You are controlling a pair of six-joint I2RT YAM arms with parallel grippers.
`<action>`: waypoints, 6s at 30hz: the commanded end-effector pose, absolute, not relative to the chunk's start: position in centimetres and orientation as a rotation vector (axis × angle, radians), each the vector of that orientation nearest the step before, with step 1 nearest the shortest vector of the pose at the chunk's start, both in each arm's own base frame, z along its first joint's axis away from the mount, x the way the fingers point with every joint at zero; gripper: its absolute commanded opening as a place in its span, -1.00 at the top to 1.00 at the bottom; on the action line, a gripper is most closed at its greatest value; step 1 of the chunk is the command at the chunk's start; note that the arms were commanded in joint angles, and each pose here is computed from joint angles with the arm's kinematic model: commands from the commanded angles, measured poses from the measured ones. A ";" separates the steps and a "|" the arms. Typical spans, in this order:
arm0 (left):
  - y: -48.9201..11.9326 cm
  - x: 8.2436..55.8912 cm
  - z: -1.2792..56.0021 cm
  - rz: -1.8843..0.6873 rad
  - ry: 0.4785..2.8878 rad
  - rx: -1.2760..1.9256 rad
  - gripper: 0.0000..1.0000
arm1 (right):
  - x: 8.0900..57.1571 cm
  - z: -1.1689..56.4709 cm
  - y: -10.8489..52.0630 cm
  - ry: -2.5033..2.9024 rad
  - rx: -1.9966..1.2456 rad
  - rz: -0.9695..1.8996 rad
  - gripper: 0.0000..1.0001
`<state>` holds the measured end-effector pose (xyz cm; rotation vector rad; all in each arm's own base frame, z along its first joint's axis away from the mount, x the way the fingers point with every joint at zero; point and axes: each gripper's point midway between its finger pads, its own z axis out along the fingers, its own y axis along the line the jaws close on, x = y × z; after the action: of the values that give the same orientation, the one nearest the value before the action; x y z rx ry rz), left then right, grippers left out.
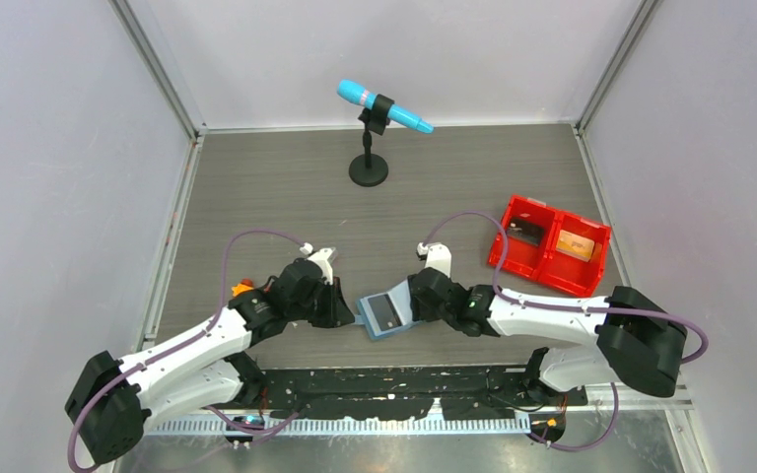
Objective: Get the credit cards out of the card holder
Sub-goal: Open the card holder at the center of the board.
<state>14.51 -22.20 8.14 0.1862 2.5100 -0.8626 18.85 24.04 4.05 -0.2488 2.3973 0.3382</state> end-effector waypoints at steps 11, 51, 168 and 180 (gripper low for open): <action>-22.8 15.2 8.9 -0.878 2.477 0.184 1.00 | 18.4 10.9 25.6 2.293 -0.283 0.557 0.02; -23.4 15.1 9.8 -0.922 2.463 0.191 1.00 | 18.0 5.6 33.6 2.320 -0.408 0.578 -0.18; -22.5 15.2 7.8 -0.837 2.517 0.169 1.00 | 19.3 5.6 27.2 2.264 -0.352 0.203 -0.13; -22.5 15.3 7.3 -0.826 2.527 0.171 1.00 | 20.1 4.4 24.2 2.252 -0.327 0.022 -0.04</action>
<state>14.65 -22.28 6.90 0.1527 2.5638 -0.8296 19.30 25.50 3.89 -0.3763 2.2874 0.0941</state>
